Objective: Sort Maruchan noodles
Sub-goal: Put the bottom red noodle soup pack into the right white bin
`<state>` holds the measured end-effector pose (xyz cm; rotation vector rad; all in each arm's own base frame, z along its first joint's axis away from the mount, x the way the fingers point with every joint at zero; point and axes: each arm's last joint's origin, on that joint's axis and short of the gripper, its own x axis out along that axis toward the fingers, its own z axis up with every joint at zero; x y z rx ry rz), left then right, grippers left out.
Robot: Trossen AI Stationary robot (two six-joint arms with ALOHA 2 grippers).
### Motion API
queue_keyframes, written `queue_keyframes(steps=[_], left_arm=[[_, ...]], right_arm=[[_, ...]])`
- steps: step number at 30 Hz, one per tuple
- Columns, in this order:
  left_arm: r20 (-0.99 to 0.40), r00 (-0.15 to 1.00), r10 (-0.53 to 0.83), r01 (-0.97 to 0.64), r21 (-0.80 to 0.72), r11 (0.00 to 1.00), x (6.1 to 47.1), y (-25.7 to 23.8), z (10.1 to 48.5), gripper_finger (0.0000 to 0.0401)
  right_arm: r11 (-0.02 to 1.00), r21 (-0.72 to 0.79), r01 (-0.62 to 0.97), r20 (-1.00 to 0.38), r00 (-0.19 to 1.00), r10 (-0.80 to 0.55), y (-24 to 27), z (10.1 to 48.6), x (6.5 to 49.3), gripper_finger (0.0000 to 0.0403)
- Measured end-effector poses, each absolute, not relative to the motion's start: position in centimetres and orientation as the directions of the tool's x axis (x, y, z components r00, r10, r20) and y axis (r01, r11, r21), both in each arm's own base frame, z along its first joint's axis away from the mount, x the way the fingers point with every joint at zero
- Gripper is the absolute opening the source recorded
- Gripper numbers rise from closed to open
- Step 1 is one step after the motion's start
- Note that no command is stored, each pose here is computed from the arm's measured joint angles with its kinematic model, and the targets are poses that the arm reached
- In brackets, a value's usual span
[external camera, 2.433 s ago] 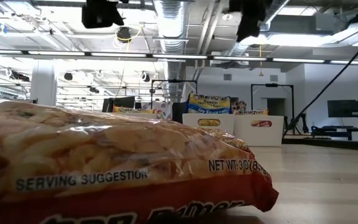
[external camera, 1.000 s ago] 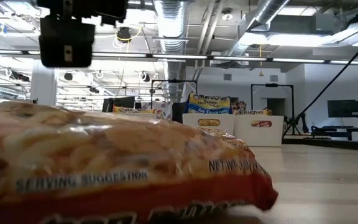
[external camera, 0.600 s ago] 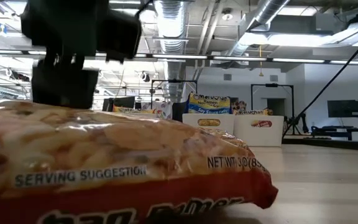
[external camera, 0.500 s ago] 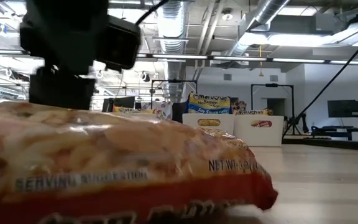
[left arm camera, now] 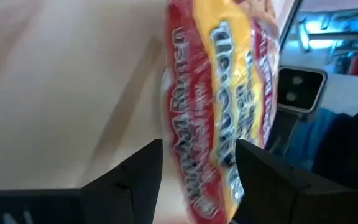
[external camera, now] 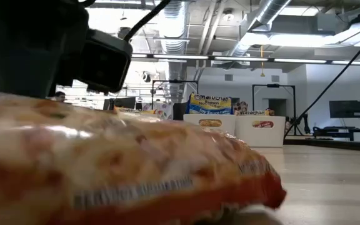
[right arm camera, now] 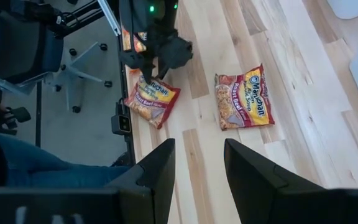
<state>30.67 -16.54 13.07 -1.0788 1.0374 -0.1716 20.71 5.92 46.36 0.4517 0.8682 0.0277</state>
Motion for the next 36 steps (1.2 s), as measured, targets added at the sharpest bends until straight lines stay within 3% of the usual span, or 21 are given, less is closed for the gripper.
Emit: queue_keyframes(steps=[11,16,20,27,36], left_arm=[[-0.565,0.566,-0.601,-0.358,-0.825,0.438,31.3,-18.5,11.5,0.0187],[-0.585,0.566,-0.581,-0.362,-0.81,0.462,31.6,-18.8,11.5,0.0178],[-0.58,0.568,-0.584,-0.354,-0.812,0.463,31.7,-18.8,11.6,0.0138],[-0.557,0.591,-0.583,-0.31,-0.825,0.473,31.9,-18.9,11.9,0.0021],[-0.536,0.612,-0.582,-0.271,-0.833,0.483,32.0,-18.9,12.4,0.0002]], right_arm=[[0.905,0.394,0.158,-0.729,0.653,0.204,5.9,46.4,20.7,0.0163],[0.906,0.392,0.159,-0.73,0.653,0.201,5.9,46.4,20.7,0.0163],[0.909,0.385,0.161,-0.73,0.655,0.193,6.0,46.4,20.7,0.0163],[0.903,0.391,0.179,-0.73,0.657,0.186,6.0,46.4,20.7,0.0163],[0.89,0.409,0.204,-0.732,0.655,0.186,6.0,46.3,20.7,0.0163]])
